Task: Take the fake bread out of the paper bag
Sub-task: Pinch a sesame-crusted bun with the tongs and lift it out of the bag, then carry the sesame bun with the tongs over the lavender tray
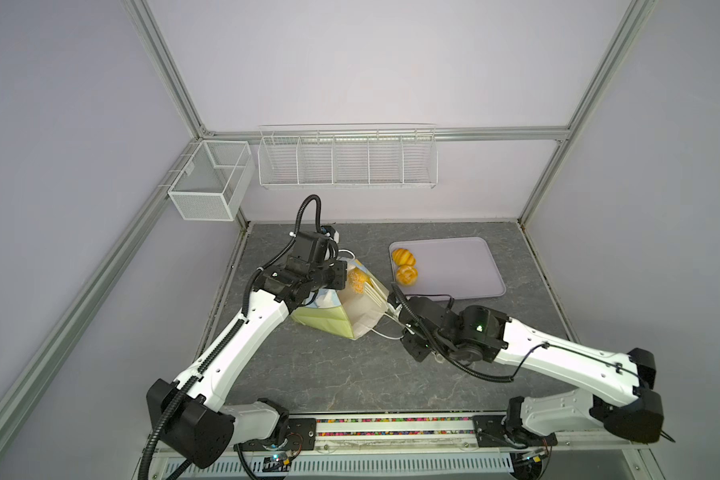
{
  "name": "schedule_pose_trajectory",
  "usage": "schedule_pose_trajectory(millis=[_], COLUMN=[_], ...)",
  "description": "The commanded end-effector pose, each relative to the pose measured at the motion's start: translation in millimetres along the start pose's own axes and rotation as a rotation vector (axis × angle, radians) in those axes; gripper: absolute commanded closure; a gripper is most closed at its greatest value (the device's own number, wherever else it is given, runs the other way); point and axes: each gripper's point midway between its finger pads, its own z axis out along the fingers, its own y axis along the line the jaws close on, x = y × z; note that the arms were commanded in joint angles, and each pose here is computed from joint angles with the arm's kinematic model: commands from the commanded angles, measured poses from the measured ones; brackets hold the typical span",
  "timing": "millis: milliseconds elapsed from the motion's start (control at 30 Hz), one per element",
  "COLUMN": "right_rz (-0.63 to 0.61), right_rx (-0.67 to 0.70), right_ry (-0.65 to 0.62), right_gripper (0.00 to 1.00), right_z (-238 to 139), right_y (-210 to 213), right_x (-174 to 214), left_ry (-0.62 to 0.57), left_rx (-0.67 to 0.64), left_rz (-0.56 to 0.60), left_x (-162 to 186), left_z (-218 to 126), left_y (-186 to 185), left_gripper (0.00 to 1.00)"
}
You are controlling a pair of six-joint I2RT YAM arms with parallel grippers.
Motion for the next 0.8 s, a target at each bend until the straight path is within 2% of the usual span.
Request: schedule_pose_trajectory(millis=[0,300,600,767], right_rz=[0.059,0.115,0.148,0.214], right_rx=[-0.028,-0.037,-0.033,-0.018], right_ry=[-0.076,-0.142,-0.144,-0.169], right_gripper=[0.94,0.94,0.94,0.94], right_z=[-6,-23,-25,-33], right_y=[-7,-28,-44,-65], right_x=[-13,-18,-6,-7], left_ry=[-0.013,0.006,0.025,0.022], left_rx=[0.027,0.004,-0.012,-0.019], left_rz=[-0.032,-0.053,-0.079,-0.091], left_x=[-9,-17,-20,-20], left_z=[-1,11,27,30], left_y=[-7,-5,-1,3], left_gripper=[1.00,1.00,1.00,1.00])
